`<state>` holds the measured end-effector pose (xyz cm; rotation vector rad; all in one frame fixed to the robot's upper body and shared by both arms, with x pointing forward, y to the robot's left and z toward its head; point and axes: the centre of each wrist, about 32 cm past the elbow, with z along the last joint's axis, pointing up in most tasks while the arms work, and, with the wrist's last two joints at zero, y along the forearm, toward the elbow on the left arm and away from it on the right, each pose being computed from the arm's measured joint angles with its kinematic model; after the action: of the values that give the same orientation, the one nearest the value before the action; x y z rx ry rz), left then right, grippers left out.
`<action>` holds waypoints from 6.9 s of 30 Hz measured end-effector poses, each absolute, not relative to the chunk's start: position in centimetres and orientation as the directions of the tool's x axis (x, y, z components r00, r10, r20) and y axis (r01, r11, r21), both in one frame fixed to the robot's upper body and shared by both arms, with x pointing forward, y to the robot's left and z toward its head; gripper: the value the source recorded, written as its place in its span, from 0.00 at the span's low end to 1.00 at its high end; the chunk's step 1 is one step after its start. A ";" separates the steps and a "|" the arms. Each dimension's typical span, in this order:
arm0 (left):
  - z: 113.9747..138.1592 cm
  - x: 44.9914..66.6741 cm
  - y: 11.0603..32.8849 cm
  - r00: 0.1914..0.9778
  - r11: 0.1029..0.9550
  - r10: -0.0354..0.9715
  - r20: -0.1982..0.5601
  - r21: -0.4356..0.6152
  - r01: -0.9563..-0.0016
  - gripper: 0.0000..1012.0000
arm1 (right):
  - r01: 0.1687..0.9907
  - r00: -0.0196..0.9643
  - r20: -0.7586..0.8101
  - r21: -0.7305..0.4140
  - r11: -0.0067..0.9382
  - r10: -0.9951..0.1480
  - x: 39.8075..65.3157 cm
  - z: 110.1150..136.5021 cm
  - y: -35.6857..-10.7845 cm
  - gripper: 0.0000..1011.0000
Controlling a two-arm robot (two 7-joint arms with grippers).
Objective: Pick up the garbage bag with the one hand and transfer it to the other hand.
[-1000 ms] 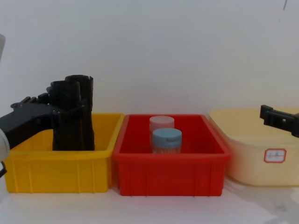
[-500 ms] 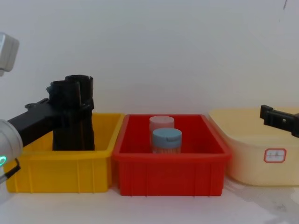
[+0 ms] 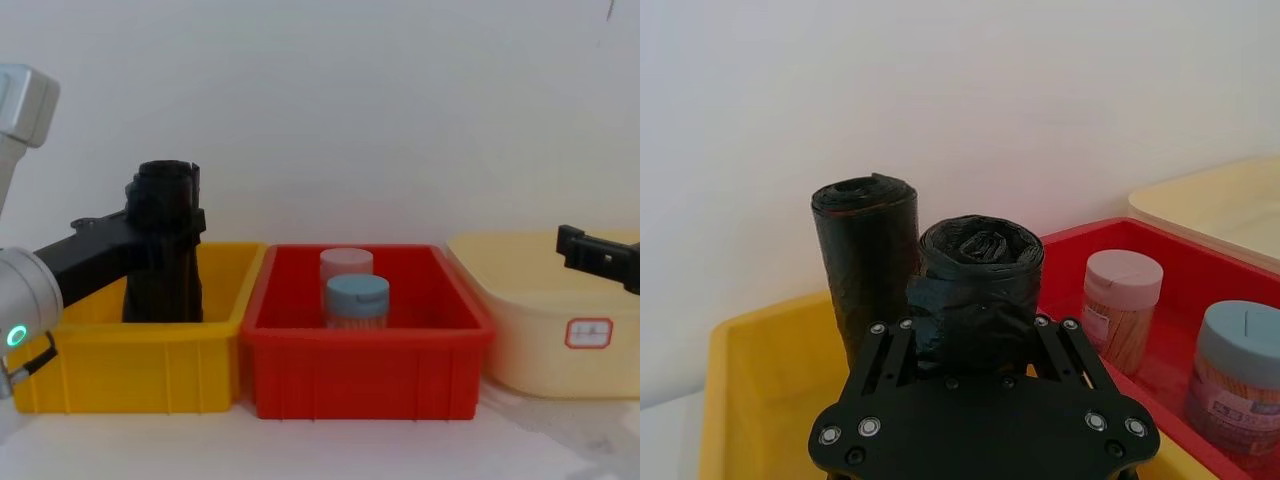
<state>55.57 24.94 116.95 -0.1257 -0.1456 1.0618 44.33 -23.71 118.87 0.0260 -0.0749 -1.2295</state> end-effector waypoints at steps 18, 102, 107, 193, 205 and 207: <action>121.3 55.5 24.4 0.532 0.552 0.834 0.150 -0.220 -0.804 0.37 | 0.940 0.333 0.043 0.060 0.335 -0.942 44.3 118.9 -23.7 0.99; 124.4 64.0 7.9 0.984 0.866 0.159 0.086 -0.490 -0.098 0.37 | 0.939 0.329 0.028 0.094 0.330 -0.944 44.2 119.4 -23.5 0.99; 124.2 64.0 7.8 0.984 0.865 0.159 0.083 -0.492 -0.098 0.37 | 0.939 0.329 0.040 0.093 0.331 -0.944 44.2 119.5 -23.5 0.99; 124.0 63.9 7.8 0.985 0.862 0.157 0.076 -0.497 -0.099 0.37 | 0.876 0.403 0.307 0.143 0.461 -0.862 47.8 121.4 -23.3 0.97; 124.0 63.9 7.8 0.985 0.862 0.157 0.076 -0.497 -0.099 0.37 | 0.886 0.388 0.307 0.137 0.444 -0.869 48.2 121.7 -23.0 0.65; 124.0 63.9 7.8 0.985 0.862 0.157 0.076 -0.497 -0.099 0.37 | 0.887 0.385 0.307 0.138 0.441 -0.871 48.3 121.7 -22.9 0.61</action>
<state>63.85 7.75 123.96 -0.5142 -0.1153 0.1346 48.26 -22.93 121.69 -0.0518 -0.3582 -1.1202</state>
